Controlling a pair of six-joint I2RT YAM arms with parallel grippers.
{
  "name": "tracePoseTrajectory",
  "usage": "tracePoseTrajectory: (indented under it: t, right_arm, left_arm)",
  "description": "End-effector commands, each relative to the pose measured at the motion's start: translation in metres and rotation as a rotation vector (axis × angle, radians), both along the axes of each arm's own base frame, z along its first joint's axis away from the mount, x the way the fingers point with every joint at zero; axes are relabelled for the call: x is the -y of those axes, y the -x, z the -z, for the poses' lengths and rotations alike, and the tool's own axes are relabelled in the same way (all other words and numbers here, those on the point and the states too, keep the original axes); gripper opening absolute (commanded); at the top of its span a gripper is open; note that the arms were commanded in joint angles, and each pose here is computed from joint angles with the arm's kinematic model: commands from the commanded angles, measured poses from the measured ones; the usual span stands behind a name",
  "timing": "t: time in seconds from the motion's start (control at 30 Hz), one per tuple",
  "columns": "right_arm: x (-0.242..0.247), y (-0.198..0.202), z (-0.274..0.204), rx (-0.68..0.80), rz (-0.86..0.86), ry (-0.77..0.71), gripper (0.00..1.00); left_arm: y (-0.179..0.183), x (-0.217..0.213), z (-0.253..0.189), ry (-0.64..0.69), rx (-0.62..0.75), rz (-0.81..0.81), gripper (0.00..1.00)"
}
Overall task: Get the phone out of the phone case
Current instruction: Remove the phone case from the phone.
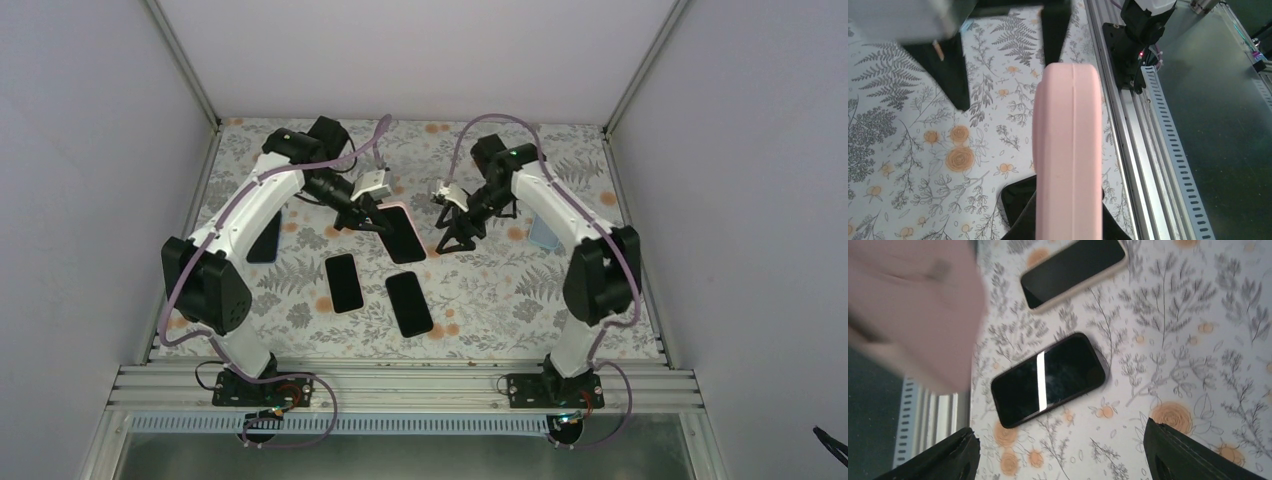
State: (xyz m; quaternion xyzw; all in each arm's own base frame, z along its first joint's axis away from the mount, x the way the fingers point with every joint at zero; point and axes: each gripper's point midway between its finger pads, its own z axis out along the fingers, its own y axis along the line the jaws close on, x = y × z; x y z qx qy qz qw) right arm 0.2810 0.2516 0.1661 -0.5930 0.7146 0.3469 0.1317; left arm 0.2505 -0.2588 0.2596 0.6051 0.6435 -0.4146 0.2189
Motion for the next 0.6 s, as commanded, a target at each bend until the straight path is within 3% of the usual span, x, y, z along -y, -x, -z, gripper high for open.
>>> tracePoseTrajectory:
  t: [0.0,0.57]
  right_arm:
    - [-0.007,0.021,-0.042,0.05,-0.013,-0.131,0.84]
    - [-0.028,0.008,-0.03,0.078,0.068,-0.127,0.79]
  left_arm:
    - [-0.006,0.003,-0.006,0.033,0.017,0.014,0.02]
    - [-0.007,0.006,-0.015,0.059,0.022,0.014,0.02]
